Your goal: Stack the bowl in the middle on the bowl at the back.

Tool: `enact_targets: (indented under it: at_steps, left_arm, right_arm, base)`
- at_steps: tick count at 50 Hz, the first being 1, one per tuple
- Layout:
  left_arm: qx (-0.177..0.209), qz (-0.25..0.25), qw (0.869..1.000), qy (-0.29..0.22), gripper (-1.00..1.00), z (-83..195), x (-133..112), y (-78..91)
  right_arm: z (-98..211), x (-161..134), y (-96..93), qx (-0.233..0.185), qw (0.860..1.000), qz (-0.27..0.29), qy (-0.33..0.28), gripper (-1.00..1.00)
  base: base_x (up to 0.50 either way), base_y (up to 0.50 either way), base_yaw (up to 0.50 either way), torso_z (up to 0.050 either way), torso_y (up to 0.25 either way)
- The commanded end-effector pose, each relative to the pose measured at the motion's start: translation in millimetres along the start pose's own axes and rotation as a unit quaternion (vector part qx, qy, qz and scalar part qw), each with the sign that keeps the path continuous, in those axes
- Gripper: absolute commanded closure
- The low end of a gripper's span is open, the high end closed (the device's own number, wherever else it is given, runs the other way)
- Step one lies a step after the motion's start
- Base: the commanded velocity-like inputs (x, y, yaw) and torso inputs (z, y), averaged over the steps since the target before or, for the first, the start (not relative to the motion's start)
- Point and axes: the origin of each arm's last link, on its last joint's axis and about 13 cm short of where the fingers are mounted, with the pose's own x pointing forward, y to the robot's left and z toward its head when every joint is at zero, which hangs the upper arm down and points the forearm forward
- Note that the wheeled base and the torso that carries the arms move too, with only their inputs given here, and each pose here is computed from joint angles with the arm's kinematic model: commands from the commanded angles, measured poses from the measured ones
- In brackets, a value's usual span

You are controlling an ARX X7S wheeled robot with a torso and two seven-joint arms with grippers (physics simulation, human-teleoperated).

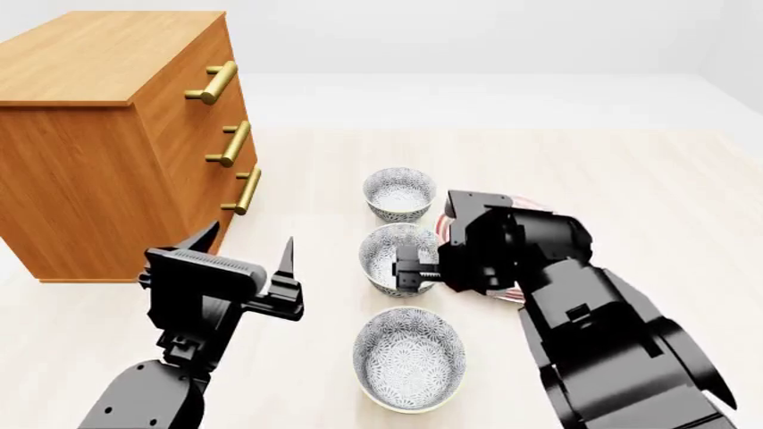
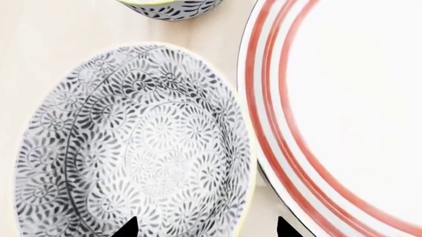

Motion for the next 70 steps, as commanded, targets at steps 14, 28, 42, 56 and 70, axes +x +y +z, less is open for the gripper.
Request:
enact_targets:
  at_steps: [14, 28, 42, 56, 70]
  left_arm:
    - [0.005, 0.004, 1.000, 0.003, -1.00, -1.8, 2.4, 2.1]
    - [0.004, 0.008, 1.000, 0.006, -1.00, -4.1, 5.5, 4.1]
    - [0.004, 0.011, 1.000, 0.008, -1.00, -5.2, 6.8, 5.0]
    - [0.004, 0.014, 1.000, 0.012, -1.00, -8.6, 8.1, 6.0]
    - [0.004, 0.015, 1.000, 0.010, -1.00, -8.5, 7.9, 6.5]
  right_arm:
    - [-5.3, 4.1, 0.2, -0.002, 1.000, 0.010, 0.007, -1.00]
    - [-7.7, 5.8, -1.6, 0.002, 1.000, 0.008, 0.009, -1.00]
    - [-10.8, 7.9, -2.0, 0.002, 1.000, 0.016, 0.014, -1.00]
    - [-14.4, 10.2, -2.8, 0.005, 1.000, 0.020, 0.019, 1.00]
    - [-12.8, 9.3, -2.1, -0.001, 1.000, 0.024, 0.017, 1.00]
  base:
    - [0.00, 0.00, 0.00, 0.000, 0.000]
    - [0.00, 0.00, 0.00, 0.000, 0.000]
    - [0.00, 0.00, 0.00, 0.000, 0.000]
    - [0.00, 0.00, 0.00, 0.000, 0.000]
    - [0.00, 0.00, 0.00, 0.000, 0.000]
